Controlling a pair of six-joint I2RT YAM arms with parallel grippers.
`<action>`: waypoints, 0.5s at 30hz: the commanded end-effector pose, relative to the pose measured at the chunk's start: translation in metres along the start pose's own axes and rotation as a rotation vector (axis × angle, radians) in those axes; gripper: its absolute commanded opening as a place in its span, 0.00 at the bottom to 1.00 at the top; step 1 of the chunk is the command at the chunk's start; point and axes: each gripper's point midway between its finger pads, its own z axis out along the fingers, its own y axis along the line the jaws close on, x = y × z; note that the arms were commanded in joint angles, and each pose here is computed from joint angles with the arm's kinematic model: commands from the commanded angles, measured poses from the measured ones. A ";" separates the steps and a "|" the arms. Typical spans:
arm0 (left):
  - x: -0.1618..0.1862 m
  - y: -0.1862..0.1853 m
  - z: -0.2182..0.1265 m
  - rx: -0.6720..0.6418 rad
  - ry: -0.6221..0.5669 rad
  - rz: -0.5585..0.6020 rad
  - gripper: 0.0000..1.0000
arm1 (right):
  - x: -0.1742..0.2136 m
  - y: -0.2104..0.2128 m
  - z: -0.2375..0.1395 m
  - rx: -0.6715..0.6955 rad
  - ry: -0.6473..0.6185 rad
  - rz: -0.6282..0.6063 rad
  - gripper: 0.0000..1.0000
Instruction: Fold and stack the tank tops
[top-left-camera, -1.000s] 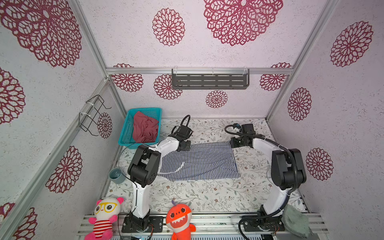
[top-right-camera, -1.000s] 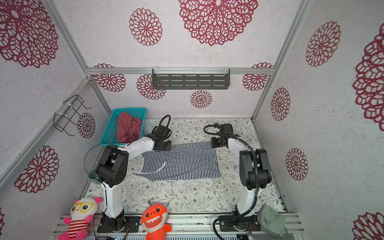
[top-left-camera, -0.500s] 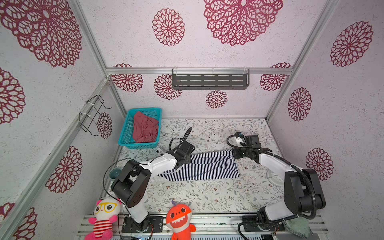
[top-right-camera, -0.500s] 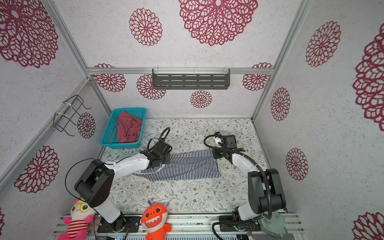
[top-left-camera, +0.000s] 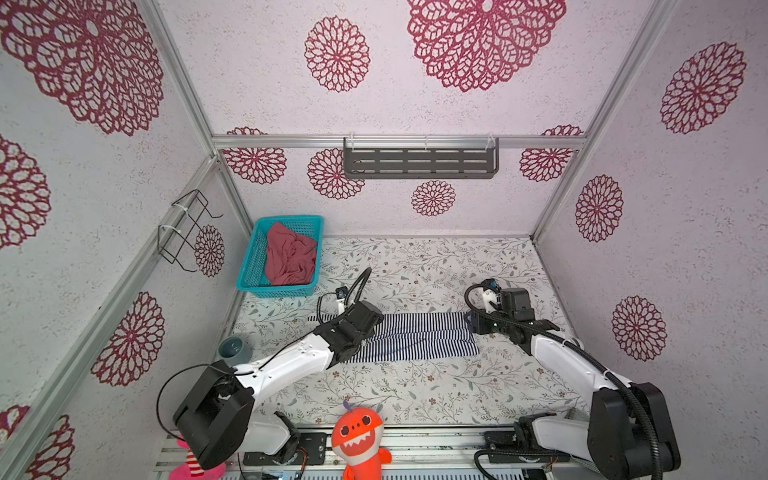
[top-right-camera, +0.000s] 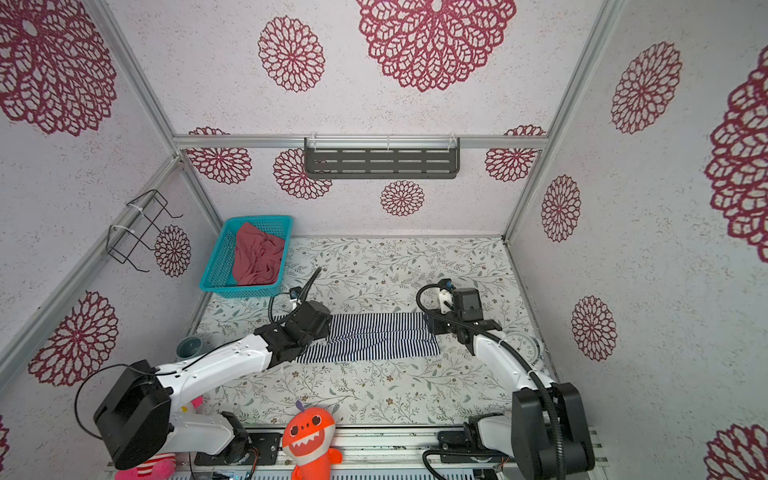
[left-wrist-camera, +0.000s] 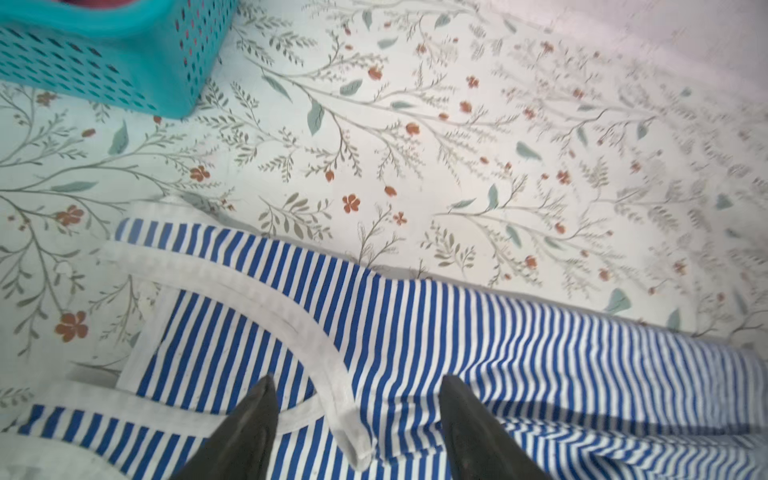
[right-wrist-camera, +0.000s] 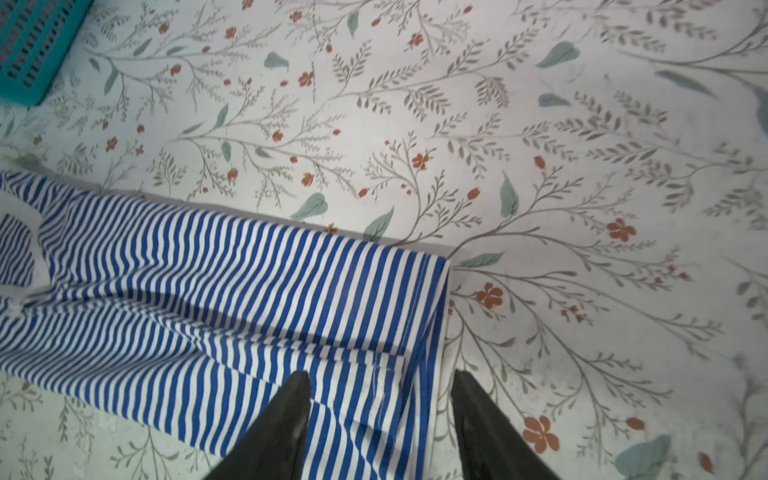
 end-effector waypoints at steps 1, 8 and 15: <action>0.007 0.000 0.007 0.012 0.097 0.026 0.60 | -0.007 -0.004 0.000 0.061 0.059 0.090 0.48; 0.043 -0.047 0.040 0.116 0.310 0.119 0.51 | 0.011 0.014 0.034 0.067 0.164 0.178 0.30; 0.097 -0.028 0.058 0.069 0.466 0.117 0.48 | 0.051 0.006 0.053 0.115 0.276 0.232 0.22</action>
